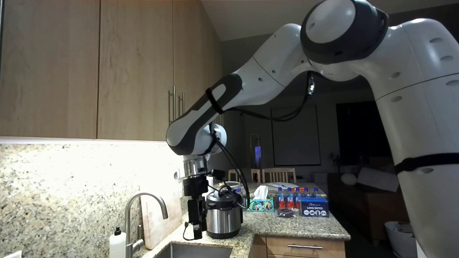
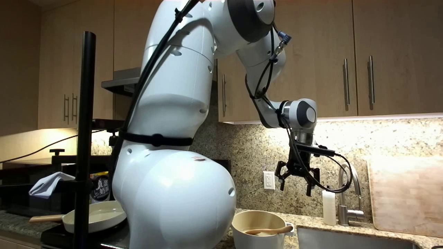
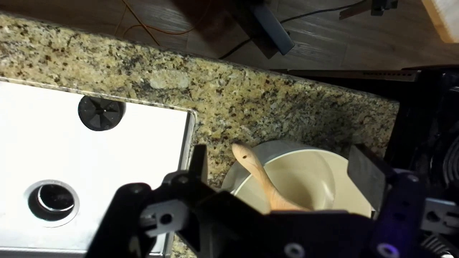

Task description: Pick up the cooking stick and stir in the pot

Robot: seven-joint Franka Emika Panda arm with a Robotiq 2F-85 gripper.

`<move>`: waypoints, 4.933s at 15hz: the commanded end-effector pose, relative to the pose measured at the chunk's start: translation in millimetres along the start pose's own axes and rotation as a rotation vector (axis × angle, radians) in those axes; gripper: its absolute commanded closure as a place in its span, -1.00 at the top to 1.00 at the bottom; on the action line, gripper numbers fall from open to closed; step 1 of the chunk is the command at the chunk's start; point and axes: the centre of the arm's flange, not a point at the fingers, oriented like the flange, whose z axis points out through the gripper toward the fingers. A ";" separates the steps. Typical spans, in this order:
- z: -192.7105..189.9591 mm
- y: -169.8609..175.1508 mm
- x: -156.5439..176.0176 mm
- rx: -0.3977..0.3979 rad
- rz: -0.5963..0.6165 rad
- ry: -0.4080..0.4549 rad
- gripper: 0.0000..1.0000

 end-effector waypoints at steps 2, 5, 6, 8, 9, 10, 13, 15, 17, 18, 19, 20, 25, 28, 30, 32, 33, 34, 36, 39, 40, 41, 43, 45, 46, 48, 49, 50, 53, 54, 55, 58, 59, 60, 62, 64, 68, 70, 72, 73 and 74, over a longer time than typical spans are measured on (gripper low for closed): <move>16.4 22.1 17.8 0.109 0.003 0.019 1.00; 31.1 28.3 33.4 0.168 -0.020 0.010 1.00; 35.2 30.3 41.7 0.178 -0.015 -0.007 1.00; 40.7 34.0 55.4 0.190 -0.021 -0.037 1.00; 42.4 35.9 60.5 0.198 -0.029 -0.043 1.00; 43.8 38.2 66.8 0.208 -0.035 -0.047 1.00; 48.6 49.5 80.5 0.239 0.059 -0.036 1.00; 53.7 56.3 85.7 0.277 0.153 0.003 1.00; 60.0 59.9 89.2 0.316 0.246 0.043 1.00; 62.9 61.3 90.7 0.330 0.293 0.061 1.00; 65.5 63.2 91.3 0.347 0.339 0.080 1.00; 69.7 65.1 90.3 0.366 0.383 0.099 1.00; 88.1 77.9 60.1 0.423 0.604 0.209 1.00; 101.7 81.1 32.2 0.460 0.719 0.300 1.00; 104.7 75.4 12.1 0.455 0.781 0.368 1.00; 105.6 63.7 -6.5 0.437 0.838 0.424 1.00; 104.4 54.4 -13.9 0.419 0.860 0.444 1.00; 101.9 43.2 -19.9 0.395 0.876 0.465 1.00; 108.4 74.3 3.7 0.411 0.878 0.429 1.00; 99.0 49.8 -10.2 0.383 0.888 0.453 1.00; 97.2 47.2 -12.6 0.381 0.888 0.454 1.00; 96.6 46.6 -13.8 0.380 0.888 0.454 1.00; 96.6 49.7 -13.6 0.384 0.890 0.444 1.00; 95.9 56.1 -15.1 0.383 0.898 0.436 1.00; 96.2 59.6 -16.8 0.379 0.909 0.438 1.00; 99.0 65.9 -19.4 0.378 0.913 0.436 1.00; 101.0 68.1 -20.7 0.376 0.917 0.433 1.00; 103.3 70.6 -20.4 0.378 0.913 0.429 1.00; 111.6 78.6 -13.1 0.375 0.912 0.426 1.00; 115.5 78.5 -10.4 0.373 0.909 0.428 1.00; 118.8 79.8 -7.7 0.375 0.906 0.428 1.00; 126.5 86.9 1.6 0.354 0.898 0.431 1.00; 128.6 88.9 4.7 0.346 0.889 0.428 1.00; 130.7 92.0 7.6 0.340 0.869 0.427 1.00; 135.6 95.5 11.0 0.348 0.827 0.410 1.00; 142.1 96.5 13.7 0.335 0.778 0.400 1.00; 156.3 96.2 23.5 0.320 0.687 0.365 1.00; 161.9 92.4 29.7 0.314 0.665 0.355 1.00; 165.3 87.7 34.4 0.312 0.648 0.355 1.00; 165.8 85.4 36.1 0.313 0.641 0.356 1.00; 166.6 81.4 37.1 0.314 0.629 0.360 1.00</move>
